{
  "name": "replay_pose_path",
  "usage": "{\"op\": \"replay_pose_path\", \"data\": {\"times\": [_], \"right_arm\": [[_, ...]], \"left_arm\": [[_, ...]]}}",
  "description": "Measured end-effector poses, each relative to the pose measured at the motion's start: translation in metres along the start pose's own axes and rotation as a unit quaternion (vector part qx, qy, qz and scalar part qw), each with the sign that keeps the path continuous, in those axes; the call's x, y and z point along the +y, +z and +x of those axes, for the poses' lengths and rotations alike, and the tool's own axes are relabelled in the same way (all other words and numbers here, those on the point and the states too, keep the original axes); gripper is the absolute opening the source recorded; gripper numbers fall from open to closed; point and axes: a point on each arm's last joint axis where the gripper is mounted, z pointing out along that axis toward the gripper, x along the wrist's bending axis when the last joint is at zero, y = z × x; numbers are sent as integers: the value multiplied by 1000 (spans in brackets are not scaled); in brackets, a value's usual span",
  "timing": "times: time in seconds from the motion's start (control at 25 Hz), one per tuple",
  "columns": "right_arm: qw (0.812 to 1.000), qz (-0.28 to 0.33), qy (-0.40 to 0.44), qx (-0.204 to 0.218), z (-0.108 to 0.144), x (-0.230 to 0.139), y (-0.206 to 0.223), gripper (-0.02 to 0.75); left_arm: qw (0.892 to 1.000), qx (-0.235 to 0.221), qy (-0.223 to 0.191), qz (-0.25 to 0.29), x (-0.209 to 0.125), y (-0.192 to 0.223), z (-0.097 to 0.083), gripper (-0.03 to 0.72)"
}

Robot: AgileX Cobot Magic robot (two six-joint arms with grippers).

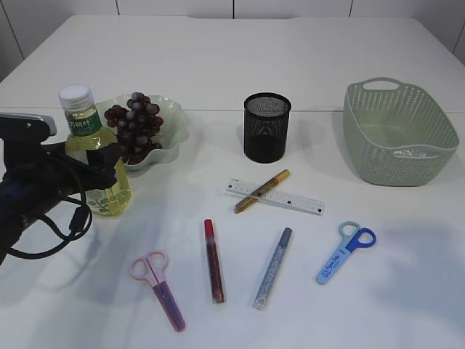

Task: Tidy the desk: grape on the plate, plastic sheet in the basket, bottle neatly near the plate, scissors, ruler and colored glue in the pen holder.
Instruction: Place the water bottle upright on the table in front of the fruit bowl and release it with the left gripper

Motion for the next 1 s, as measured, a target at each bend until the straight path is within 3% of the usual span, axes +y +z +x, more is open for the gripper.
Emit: {"op": "replay_pose_path", "data": {"times": [1.0], "right_arm": [[1000,0,0,1,0,0,0,385]], "left_arm": [[1000,27,-11,6,0,-11,5,554]]}}
